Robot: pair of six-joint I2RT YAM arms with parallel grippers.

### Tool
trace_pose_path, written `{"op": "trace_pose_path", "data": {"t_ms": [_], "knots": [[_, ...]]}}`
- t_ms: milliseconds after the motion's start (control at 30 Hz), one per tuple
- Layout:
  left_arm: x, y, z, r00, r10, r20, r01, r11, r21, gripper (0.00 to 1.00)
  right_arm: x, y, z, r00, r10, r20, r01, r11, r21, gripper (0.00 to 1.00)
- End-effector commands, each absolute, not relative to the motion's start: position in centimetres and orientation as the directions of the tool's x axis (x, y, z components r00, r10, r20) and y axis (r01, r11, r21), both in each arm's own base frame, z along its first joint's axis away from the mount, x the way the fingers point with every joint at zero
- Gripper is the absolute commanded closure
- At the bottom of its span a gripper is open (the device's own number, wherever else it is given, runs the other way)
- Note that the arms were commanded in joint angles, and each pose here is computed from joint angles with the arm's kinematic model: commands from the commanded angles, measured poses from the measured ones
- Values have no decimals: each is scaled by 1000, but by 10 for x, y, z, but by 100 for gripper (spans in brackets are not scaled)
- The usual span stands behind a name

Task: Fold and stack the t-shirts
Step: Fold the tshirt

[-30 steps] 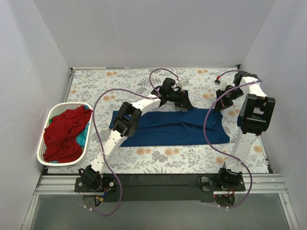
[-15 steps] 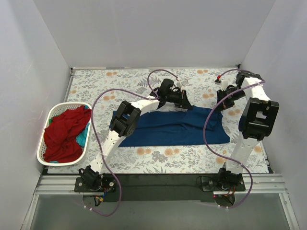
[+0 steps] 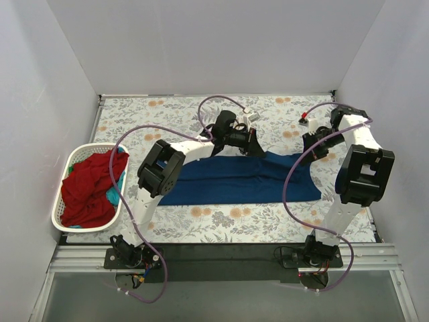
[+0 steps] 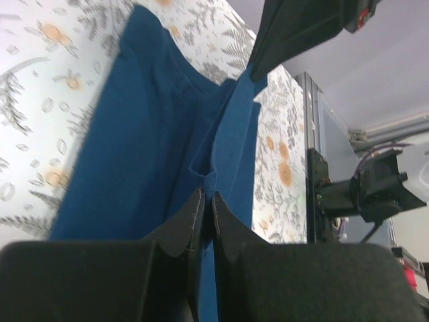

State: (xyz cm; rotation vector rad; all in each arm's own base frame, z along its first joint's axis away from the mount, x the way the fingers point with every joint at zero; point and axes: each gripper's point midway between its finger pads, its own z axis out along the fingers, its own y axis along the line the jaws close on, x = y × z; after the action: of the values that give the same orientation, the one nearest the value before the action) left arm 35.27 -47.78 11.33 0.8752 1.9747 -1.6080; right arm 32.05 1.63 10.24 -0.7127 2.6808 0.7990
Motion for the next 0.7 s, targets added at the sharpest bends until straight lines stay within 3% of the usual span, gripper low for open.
{"op": "trace_pose_path", "data": {"t_ms": [0,300,667], "knots": [[327,-474,157,-619,186,-763,781,42,-623,100,303,17,115,-821,-412,-395,-562,708,429,99],[255,-462,132,-639,264,-722,758,56,-650,100,275,11,109,-784,-494,-375,-616,693,374,99],[238,-456,116,-697,273,-663,708,113,-697,100,276,6,102,-767,-527,-366,-638,681,359,99]]}}
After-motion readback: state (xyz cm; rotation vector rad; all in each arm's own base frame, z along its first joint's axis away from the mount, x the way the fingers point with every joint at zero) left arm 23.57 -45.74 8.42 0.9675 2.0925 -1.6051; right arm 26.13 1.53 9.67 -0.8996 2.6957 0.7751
